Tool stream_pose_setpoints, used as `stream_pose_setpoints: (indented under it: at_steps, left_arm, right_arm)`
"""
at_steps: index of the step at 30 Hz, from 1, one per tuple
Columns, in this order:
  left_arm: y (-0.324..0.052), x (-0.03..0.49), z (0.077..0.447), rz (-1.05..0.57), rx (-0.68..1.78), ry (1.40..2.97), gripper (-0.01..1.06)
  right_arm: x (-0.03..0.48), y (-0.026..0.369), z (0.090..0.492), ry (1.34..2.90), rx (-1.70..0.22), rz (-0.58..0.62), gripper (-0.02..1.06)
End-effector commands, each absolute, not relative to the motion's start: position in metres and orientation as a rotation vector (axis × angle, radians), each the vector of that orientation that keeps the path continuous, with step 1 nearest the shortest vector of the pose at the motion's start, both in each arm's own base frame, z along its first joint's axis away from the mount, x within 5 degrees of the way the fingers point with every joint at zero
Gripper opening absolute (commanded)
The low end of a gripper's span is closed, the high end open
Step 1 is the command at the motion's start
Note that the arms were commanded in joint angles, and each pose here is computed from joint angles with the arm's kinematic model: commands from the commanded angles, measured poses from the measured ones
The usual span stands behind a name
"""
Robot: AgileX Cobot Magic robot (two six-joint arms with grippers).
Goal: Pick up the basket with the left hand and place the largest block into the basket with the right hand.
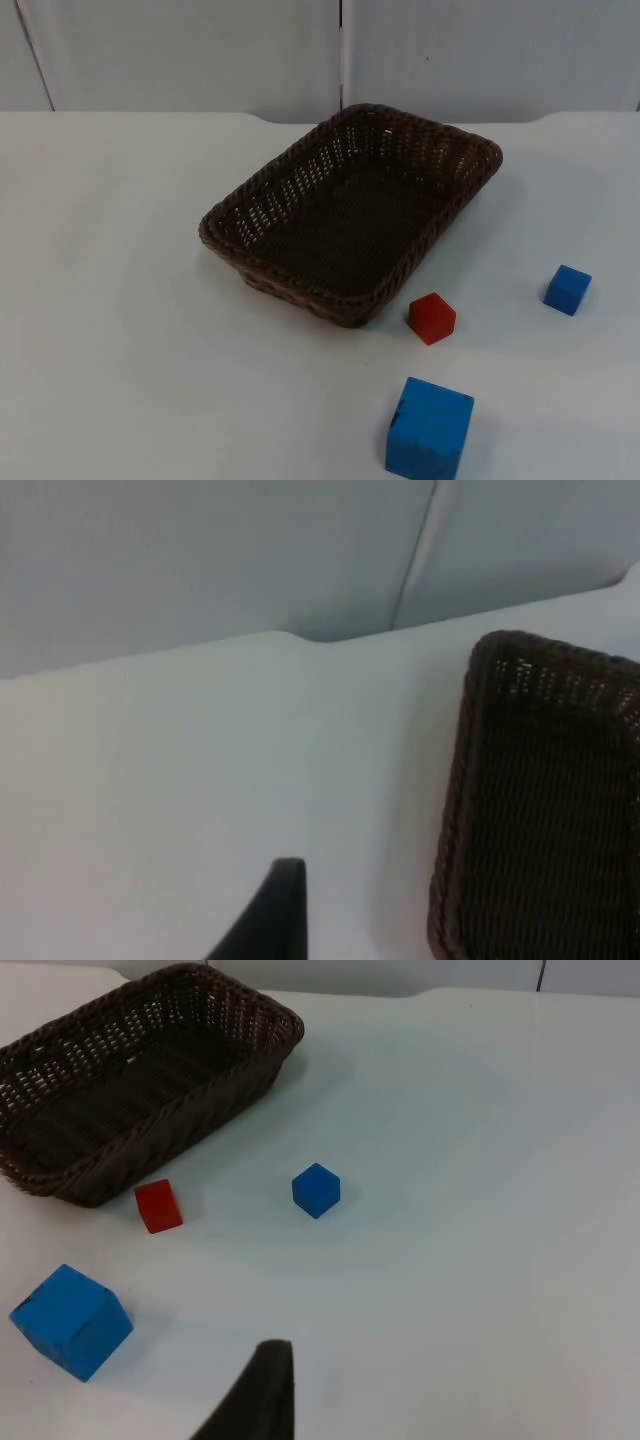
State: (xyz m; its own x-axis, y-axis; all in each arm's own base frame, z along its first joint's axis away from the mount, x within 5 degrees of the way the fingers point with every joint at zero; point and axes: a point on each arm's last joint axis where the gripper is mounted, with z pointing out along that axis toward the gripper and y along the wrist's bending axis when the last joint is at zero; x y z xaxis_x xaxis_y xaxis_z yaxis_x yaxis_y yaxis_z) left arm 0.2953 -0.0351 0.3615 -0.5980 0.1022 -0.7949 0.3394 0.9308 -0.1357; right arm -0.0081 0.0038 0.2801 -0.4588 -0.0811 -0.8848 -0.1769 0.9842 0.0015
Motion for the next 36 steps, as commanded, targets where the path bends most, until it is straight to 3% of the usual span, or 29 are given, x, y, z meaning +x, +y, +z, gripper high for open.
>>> stream_pose_setpoints:
  at_steps: [1, 16, 29, 36]
  left_arm:
    - [-0.044, 0.306, 0.361, -0.351, 0.359, 2.198, 1.05]
    - [-0.100, 0.384, 0.314, -0.367, 0.609, 2.323, 1.05]
    - [-0.150, 0.455, 0.241, -0.348, 0.837, 2.463, 1.05]
    - [-0.156, 0.477, 0.211, -0.342, 0.844, 2.485, 1.05]
  right_arm:
    - [-0.008, 0.004, 0.280, 2.039, -0.181, 0.109, 1.05]
    - [-0.008, 0.004, 0.280, 2.040, -0.178, 0.106, 1.05]
    - [-0.008, 0.004, 0.280, 2.040, -0.178, 0.103, 1.05]
    - [-0.008, 0.003, 0.280, 2.040, -0.174, 0.103, 1.05]
